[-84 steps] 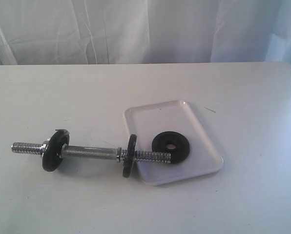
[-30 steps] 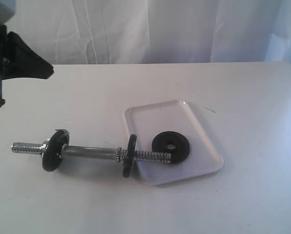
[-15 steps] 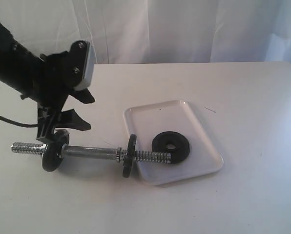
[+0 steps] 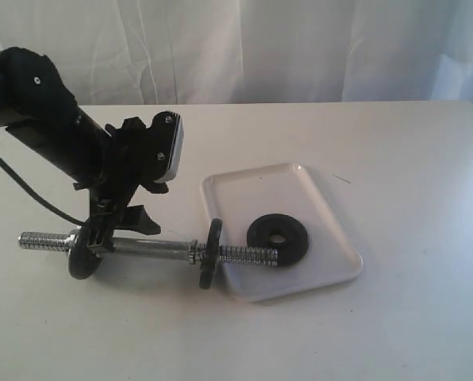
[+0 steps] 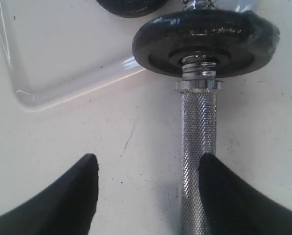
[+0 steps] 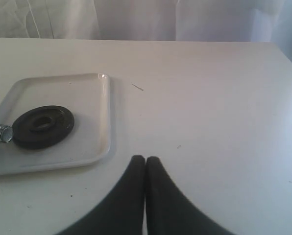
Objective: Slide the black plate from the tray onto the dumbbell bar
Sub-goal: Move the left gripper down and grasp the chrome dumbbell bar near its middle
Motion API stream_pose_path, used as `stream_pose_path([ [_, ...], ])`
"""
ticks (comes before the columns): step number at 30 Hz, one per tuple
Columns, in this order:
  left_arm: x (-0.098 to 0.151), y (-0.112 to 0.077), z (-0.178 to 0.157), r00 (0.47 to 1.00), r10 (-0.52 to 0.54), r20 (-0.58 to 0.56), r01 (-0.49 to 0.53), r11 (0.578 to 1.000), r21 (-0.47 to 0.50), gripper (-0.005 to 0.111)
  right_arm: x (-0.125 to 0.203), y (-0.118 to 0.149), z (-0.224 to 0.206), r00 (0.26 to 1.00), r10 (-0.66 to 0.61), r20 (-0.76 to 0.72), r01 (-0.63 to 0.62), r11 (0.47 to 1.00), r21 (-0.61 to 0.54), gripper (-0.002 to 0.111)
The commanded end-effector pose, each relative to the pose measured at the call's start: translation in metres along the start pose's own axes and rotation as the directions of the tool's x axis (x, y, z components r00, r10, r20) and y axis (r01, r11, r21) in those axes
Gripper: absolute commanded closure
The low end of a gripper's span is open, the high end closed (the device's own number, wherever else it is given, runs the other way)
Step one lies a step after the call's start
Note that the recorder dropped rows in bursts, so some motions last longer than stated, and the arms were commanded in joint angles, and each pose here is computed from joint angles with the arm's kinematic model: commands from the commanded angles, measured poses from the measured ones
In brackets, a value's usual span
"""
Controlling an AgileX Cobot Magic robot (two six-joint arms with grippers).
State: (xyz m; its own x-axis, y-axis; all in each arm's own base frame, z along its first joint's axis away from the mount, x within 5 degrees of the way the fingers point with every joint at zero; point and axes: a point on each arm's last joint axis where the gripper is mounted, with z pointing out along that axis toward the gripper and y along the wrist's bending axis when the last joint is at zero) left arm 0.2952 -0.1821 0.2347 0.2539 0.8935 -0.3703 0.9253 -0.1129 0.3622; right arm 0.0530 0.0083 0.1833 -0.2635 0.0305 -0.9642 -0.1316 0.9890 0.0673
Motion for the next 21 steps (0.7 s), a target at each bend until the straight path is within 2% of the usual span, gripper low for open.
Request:
stream_pose_path([
  [1, 0.003, -0.003, 0.013, 0.999, -0.029, -0.018, 0.03, 0.998, 0.054, 0.043, 0.001, 0.0, 0.0, 1.0, 0.008, 0.004, -0.008, 1.0, 0.005, 0.108],
  [4, 0.001, -0.006, 0.016, 1.0, -0.021, -0.018, 0.023, 0.996, 0.082, 0.043, 0.001, 0.0, 0.0, 1.0, 0.008, 0.004, -0.008, 1.0, 0.005, 0.108],
  [7, -0.001, -0.015, 0.019, 0.996, -0.077, -0.037, 0.082, 0.983, 0.165, 0.043, 0.001, 0.0, 0.0, 1.0, 0.008, 0.004, -0.008, 1.0, 0.005, 0.108],
  [10, 0.001, -0.009, 0.027, 0.997, -0.073, -0.037, 0.076, 0.992, 0.104, 0.043, 0.001, 0.0, 0.0, 1.0, 0.008, 0.004, -0.008, 1.0, 0.005, 0.108],
  [13, -0.001, -0.017, 0.042, 0.996, -0.065, -0.052, 0.074, 0.981, 0.178, 0.043, 0.001, 0.0, 0.0, 1.0, 0.008, 0.004, -0.008, 1.0, 0.005, 0.108],
  [17, -0.006, -0.017, 0.056, 0.998, -0.049, -0.048, 0.055, 0.988, 0.147, 0.043, 0.001, 0.0, 0.0, 1.0, 0.008, 0.004, -0.008, 1.0, 0.005, 0.108],
  [21, -0.003, -0.02, 0.063, 0.997, -0.047, -0.062, 0.057, 0.984, 0.17, 0.043, 0.001, 0.0, 0.0, 1.0, 0.008, 0.004, -0.008, 1.0, 0.005, 0.108],
])
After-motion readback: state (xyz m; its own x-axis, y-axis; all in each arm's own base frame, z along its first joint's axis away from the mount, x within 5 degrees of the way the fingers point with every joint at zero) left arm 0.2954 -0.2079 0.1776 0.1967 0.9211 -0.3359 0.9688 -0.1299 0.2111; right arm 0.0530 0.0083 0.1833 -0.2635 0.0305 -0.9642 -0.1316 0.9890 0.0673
